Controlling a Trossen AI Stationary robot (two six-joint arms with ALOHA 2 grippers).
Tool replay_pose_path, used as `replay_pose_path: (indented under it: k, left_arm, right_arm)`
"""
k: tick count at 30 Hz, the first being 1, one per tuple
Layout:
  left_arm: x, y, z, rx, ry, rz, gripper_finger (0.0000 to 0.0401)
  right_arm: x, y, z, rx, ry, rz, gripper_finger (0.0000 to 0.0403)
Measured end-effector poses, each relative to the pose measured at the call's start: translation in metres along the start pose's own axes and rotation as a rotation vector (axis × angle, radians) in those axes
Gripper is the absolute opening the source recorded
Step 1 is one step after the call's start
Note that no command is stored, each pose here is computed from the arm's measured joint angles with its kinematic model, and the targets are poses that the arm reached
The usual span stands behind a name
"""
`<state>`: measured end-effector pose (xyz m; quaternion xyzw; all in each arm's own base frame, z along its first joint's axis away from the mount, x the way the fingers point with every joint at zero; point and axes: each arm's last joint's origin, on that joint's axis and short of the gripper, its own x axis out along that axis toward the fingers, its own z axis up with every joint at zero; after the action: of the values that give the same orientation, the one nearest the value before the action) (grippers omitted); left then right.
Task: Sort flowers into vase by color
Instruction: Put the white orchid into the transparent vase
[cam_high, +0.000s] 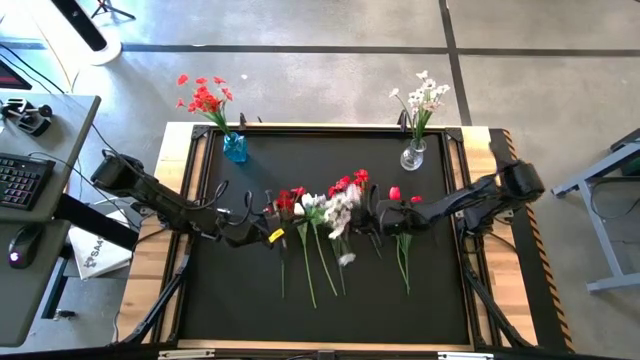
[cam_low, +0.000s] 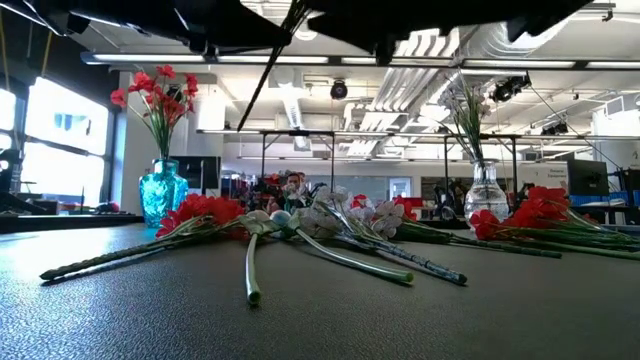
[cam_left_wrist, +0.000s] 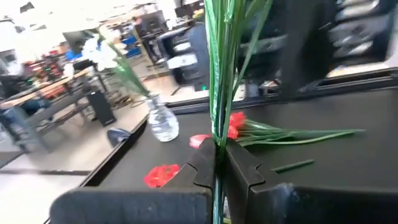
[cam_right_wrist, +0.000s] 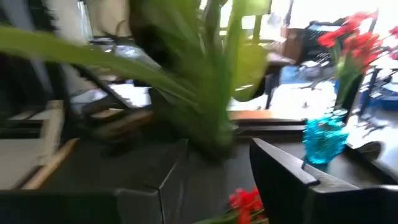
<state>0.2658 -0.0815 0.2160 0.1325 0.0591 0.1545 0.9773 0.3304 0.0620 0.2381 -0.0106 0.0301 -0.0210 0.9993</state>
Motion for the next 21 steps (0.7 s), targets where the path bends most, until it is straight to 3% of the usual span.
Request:
replay_pose_path:
  k: [5, 10, 15, 21]
  left_arm:
    - [0.002, 0.003, -0.002, -0.016, 0.014, 0.014, 0.0001]
    - [0.005, 0.007, -0.003, -0.031, 0.016, 0.027, 0.0001]
    - [0.005, 0.006, -0.002, -0.049, 0.012, 0.009, 0.0001]
    - [0.005, 0.006, -0.002, -0.058, 0.01, 0.006, 0.0001]
  right_arm:
    - [-0.012, -0.003, 0.013, 0.046, 0.026, 0.037, 0.0225]
    - [-0.005, -0.006, 0.004, 0.055, 0.022, -0.075, 0.0263]
    - [0.006, -0.004, 0.0, 0.058, -0.094, -0.08, 0.0253]
    - [0.009, -0.006, 0.0, 0.071, -0.154, -0.09, 0.0198]
